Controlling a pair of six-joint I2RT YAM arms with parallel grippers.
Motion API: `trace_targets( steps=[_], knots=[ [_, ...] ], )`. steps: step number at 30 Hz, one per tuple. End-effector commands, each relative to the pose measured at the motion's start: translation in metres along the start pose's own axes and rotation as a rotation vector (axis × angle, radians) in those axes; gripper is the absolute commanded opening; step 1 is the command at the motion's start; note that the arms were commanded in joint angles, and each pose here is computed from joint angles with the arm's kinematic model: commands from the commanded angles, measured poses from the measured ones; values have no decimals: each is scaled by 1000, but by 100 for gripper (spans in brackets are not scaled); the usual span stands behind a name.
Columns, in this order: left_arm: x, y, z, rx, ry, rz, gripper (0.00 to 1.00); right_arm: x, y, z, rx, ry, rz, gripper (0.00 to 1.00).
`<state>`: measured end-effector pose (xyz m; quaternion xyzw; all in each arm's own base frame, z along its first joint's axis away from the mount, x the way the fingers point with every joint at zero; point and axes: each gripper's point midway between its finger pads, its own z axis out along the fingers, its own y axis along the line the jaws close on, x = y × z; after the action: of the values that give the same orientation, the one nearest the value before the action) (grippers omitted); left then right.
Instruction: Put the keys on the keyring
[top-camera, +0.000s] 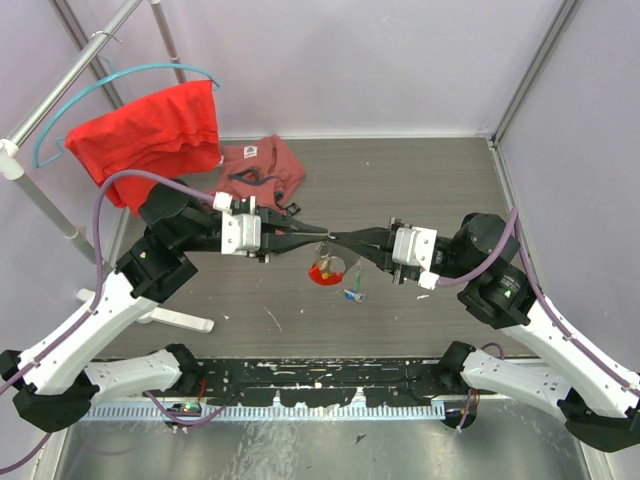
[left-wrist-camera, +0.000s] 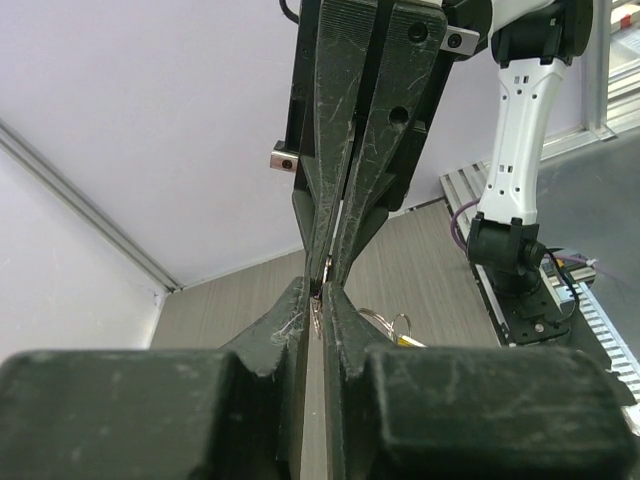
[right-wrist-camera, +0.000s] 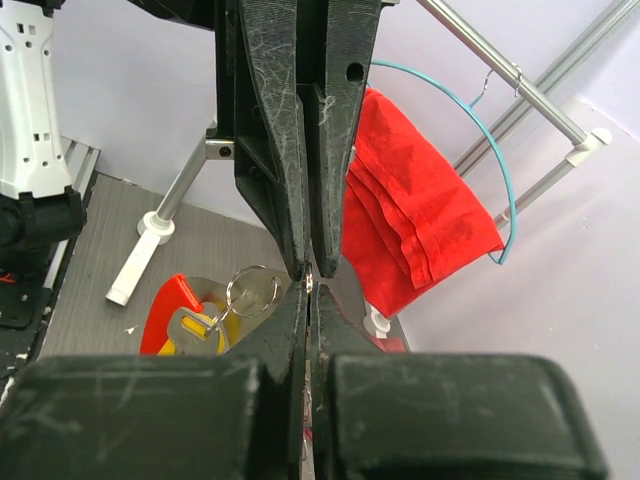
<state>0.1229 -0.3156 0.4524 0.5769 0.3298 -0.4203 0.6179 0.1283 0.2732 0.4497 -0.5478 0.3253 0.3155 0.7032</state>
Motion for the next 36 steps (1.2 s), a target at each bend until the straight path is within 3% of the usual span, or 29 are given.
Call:
trace_targets(
  steps=[1,15,18,29,36],
  knots=[
    [-2,1,1,11,16,-4,18,-39,-12,-2,18,-98,-68,1],
    [20,0,5,44,107,-43,7,-29,-11,1,-9,-44,-76,1],
    [27,2,5,43,140,-48,0,-25,-12,2,-14,-24,-83,2],
    [35,6,0,15,194,-32,0,-3,-15,-1,-4,86,-95,13],
    [33,6,0,17,189,-27,0,4,-16,-3,7,116,-93,15]
  ],
)
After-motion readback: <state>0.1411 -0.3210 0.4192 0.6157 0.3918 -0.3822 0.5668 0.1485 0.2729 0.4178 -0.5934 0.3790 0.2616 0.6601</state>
